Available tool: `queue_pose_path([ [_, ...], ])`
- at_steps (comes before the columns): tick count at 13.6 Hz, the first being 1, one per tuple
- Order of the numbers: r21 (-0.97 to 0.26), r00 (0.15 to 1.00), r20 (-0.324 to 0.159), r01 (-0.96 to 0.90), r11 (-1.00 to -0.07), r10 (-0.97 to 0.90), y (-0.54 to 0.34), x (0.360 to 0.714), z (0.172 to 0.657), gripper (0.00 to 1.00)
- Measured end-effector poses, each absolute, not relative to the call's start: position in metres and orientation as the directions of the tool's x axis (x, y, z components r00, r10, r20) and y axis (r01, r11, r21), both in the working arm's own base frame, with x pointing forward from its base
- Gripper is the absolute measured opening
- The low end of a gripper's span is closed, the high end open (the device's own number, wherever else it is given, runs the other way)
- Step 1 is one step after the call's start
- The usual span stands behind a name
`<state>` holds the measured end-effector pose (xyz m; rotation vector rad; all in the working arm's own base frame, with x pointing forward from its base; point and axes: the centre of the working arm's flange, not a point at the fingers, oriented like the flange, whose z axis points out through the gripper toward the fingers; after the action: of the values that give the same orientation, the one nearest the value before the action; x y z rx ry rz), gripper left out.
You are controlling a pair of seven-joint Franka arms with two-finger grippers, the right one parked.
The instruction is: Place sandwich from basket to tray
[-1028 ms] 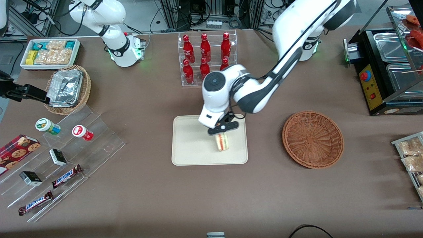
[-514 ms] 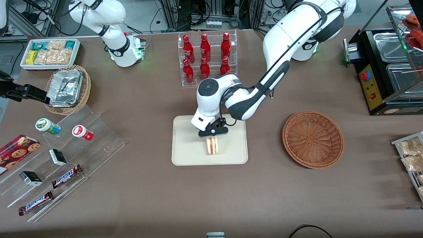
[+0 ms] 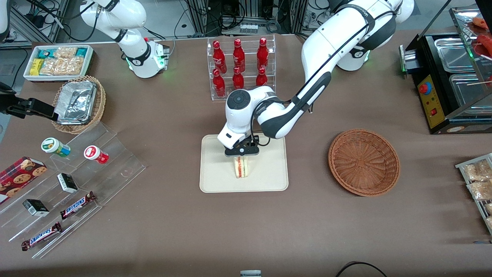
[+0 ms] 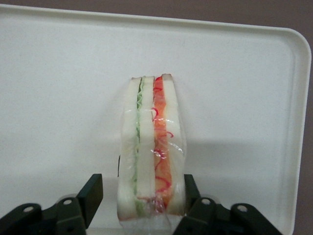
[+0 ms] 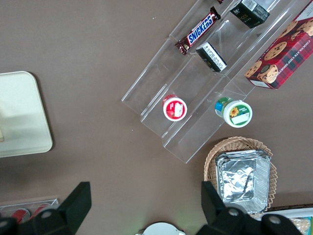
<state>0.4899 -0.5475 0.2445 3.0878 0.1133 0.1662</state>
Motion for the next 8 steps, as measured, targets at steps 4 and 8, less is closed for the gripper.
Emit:
queue_pose_path([
  [4,0.067,0.987,0.133,0.087,-0.994,0.095,-0.545,0.504,0.264,0.99],
  [8,0.04,0.967,0.171,0.184,-0.982,0.188,-0.513,0.533,0.336,0.99],
])
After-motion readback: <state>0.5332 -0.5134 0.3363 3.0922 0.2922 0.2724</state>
